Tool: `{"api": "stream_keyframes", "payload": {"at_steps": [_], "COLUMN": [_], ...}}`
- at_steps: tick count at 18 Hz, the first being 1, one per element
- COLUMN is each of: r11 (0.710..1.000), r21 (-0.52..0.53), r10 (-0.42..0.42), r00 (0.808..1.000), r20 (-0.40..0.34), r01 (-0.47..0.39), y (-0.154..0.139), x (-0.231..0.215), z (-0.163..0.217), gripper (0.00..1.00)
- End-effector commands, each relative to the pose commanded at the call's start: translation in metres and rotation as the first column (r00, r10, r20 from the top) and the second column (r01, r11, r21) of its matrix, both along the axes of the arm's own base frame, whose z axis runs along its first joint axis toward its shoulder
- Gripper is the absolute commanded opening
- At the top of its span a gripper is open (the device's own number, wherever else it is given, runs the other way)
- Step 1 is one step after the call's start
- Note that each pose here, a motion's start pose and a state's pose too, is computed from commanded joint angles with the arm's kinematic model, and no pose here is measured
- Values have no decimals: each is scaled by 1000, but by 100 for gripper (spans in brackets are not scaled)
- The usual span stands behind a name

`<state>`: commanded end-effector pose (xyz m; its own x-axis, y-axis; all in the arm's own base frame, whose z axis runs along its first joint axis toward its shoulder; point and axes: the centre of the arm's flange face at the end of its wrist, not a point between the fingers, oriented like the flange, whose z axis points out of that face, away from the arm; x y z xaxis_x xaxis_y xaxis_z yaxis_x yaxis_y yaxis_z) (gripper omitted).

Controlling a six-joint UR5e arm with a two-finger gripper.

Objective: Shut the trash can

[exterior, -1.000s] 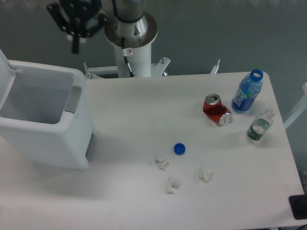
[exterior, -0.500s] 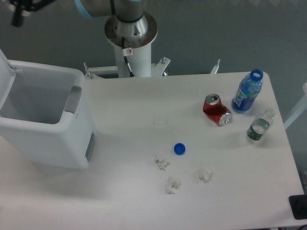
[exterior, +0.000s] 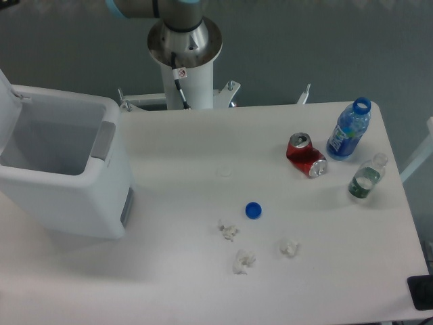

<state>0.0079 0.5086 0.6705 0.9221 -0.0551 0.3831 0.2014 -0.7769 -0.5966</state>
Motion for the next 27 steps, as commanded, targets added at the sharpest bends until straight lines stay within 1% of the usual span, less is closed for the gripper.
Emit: {"api": "stream_keyframes", "payload": {"at_steps": [4, 11, 15, 18, 22, 27], "r11": [1000, 999, 999, 999, 998, 997], "r21": [8, -10, -30, -41, -56, -77], "r10": [-19, -35, -15, -9, -5, 12], "r00": [1000, 999, 997, 995, 993, 988], "r20": [1, -6, -72, -101, -116, -156], "r01": [19, 35, 13, 5, -2, -24], "y": [16, 27, 26, 26, 26, 24], "x": [9, 15, 17, 20, 22, 21], "z": [-6, -16, -19, -22, -25, -28], "gripper": [7, 7, 7, 7, 7, 7]}}
